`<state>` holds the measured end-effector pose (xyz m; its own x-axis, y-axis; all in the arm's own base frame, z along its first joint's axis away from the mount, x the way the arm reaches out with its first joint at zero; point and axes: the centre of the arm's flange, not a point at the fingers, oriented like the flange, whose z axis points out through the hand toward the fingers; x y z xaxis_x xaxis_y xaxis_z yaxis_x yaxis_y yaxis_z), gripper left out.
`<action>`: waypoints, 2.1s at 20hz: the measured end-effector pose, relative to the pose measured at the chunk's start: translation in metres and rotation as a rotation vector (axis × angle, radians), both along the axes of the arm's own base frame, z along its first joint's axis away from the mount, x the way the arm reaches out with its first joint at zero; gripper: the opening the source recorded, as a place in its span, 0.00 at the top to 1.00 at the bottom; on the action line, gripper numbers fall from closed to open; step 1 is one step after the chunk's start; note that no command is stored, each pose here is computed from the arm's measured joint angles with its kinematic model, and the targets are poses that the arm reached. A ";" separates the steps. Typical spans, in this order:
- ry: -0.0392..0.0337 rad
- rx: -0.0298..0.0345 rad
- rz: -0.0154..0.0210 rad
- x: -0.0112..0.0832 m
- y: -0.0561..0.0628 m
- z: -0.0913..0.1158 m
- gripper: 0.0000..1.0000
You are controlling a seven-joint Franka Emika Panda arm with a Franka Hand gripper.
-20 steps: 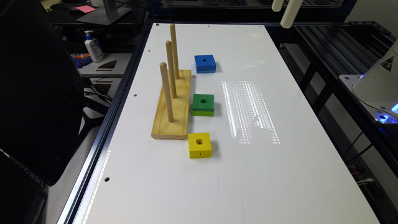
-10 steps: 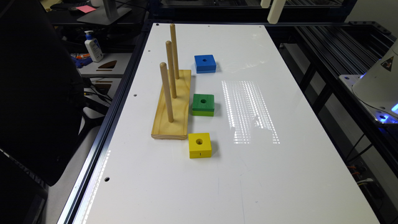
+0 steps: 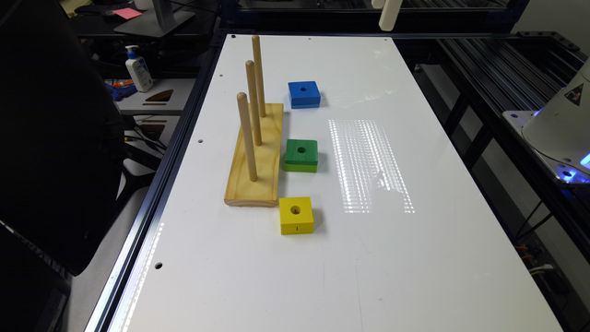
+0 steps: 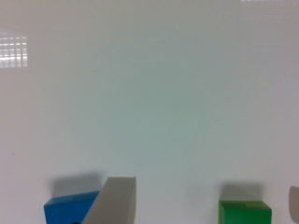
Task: Pick up blue block.
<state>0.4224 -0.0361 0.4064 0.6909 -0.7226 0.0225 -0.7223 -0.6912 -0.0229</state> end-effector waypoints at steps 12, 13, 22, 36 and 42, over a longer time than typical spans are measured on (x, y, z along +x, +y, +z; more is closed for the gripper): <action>0.0006 0.0016 0.0020 0.0248 -0.043 0.000 0.00; 0.0009 0.0019 0.0015 0.0268 -0.046 -0.001 0.00; 0.0019 0.0012 -0.0007 0.0347 -0.069 -0.001 0.00; -0.0006 0.0009 0.0024 0.0411 -0.106 -0.002 0.00; -0.0047 0.0006 -0.0001 0.0476 -0.111 0.000 0.00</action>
<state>0.4700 -0.1468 0.4059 0.6907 -0.7227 0.0253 -0.7222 -0.6911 -0.0267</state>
